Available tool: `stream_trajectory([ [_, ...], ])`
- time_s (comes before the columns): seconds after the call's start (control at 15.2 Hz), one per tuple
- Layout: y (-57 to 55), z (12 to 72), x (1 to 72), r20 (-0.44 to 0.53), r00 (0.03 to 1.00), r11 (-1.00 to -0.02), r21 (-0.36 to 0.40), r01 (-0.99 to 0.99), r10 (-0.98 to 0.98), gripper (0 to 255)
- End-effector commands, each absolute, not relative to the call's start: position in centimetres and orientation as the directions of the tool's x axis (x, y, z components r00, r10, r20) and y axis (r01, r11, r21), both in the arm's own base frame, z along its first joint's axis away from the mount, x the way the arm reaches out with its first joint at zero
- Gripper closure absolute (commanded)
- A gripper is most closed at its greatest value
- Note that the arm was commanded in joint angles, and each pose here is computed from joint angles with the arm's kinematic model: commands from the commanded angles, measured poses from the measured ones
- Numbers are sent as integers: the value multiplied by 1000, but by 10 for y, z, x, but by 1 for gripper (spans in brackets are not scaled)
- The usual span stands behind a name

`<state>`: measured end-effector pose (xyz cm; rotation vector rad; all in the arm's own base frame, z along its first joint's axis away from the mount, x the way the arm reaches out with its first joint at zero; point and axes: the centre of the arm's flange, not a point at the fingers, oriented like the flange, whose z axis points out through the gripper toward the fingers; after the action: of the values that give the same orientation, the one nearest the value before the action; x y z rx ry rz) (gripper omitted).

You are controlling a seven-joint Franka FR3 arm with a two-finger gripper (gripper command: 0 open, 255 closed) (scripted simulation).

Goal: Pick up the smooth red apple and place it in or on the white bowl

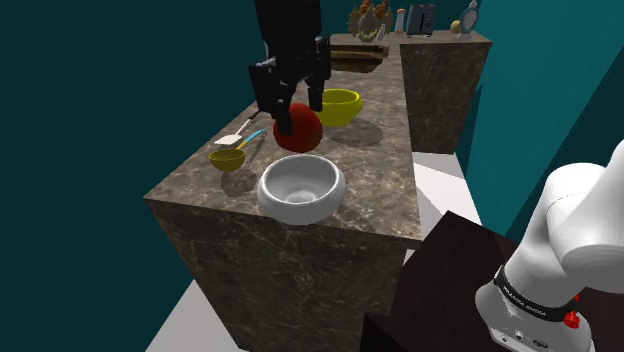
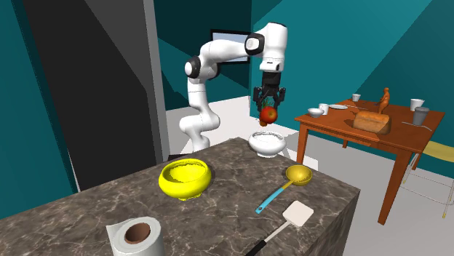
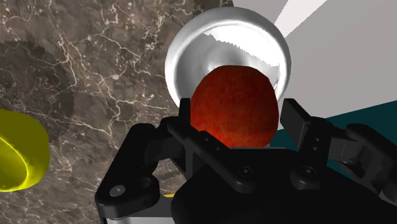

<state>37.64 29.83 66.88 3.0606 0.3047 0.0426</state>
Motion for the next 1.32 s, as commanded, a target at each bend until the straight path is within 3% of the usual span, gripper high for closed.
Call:
stream_trajectory([
  [0.0,298,658,376,22,980,-978,68,196,198,255],
  [0.46,298,620,376,22,980,-978,68,196,198,255],
  [0.99,298,620,376,22,980,-978,68,196,198,255],
  [1.06,298,620,376,22,980,-978,68,196,198,0],
  [1.25,298,620,376,22,980,-978,68,196,198,0],
])
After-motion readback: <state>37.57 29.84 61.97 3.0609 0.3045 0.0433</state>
